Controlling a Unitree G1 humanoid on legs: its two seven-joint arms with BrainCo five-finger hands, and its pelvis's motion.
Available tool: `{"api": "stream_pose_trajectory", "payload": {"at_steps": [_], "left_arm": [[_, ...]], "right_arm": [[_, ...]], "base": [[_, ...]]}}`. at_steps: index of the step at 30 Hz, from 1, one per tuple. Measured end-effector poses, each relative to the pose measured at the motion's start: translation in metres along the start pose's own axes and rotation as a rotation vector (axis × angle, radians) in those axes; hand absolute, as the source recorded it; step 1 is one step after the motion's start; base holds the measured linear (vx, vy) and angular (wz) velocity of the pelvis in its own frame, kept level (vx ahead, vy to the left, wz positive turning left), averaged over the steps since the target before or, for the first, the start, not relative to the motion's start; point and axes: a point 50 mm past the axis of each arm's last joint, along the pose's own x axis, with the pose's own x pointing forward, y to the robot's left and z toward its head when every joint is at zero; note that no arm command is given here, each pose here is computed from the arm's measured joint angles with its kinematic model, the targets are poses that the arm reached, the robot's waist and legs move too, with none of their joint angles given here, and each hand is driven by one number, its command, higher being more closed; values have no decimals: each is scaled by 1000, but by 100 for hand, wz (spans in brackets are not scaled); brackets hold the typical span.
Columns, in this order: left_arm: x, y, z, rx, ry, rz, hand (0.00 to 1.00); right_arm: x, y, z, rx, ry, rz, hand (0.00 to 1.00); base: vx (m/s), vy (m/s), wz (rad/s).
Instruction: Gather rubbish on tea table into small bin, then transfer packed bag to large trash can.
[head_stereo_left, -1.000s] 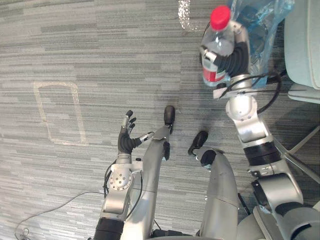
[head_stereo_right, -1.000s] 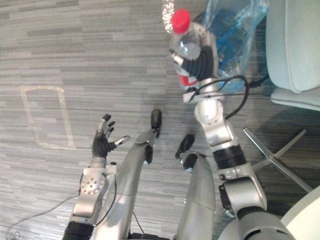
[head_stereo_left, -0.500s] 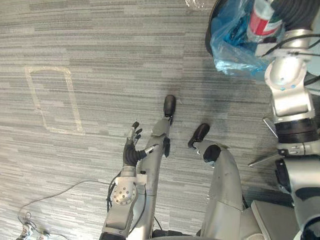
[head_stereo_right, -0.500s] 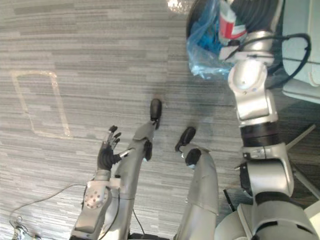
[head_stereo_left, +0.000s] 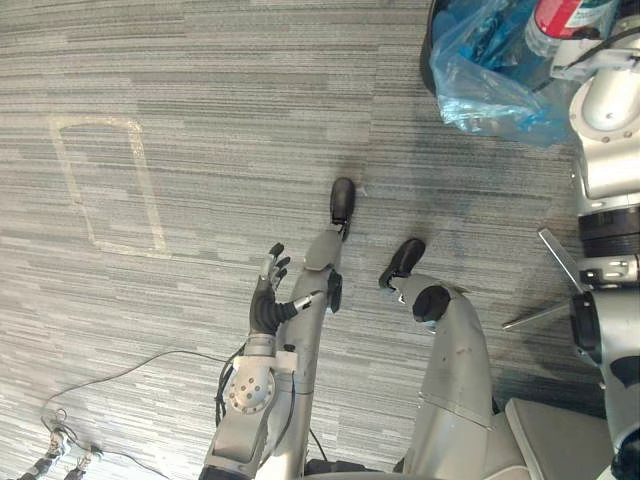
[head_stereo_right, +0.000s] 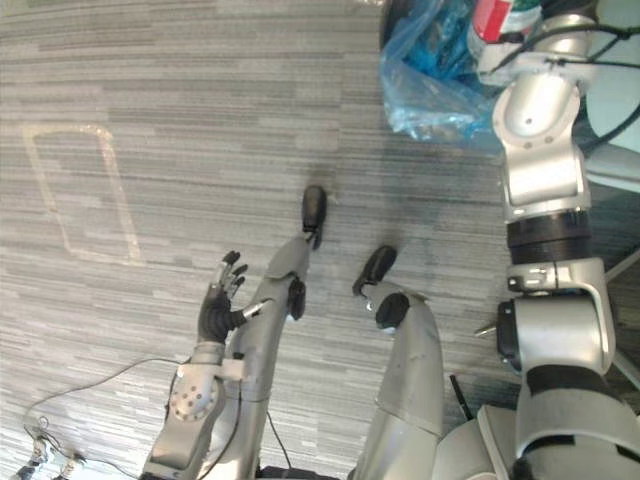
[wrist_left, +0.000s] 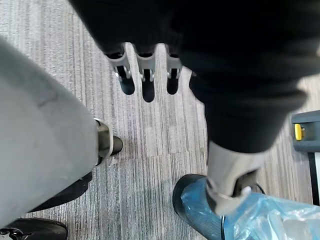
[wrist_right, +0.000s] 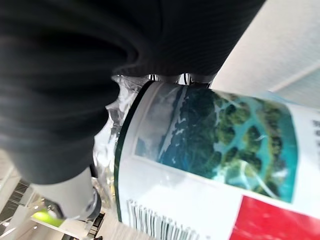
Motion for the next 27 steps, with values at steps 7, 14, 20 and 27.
{"api": "stream_pose_trajectory", "payload": {"at_steps": [7, 14, 20, 27], "left_arm": [[34, -6, -11, 38, 7, 8, 0], [81, 3, -20, 77, 90, 84, 0], [85, -7, -25, 65, 127, 94, 0], [78, -1, -42, 90, 200, 119, 0]], "right_arm": [[8, 26, 9, 98, 33, 63, 0], [-6, 54, 29, 178, -22, 116, 0], [-31, 64, 21, -3, -74, 167, 0], [-54, 73, 4, -232, -99, 234, 0]], "base": [[-96, 27, 1], [-92, 26, -19], [-98, 16, -16], [-73, -7, -4]]}}
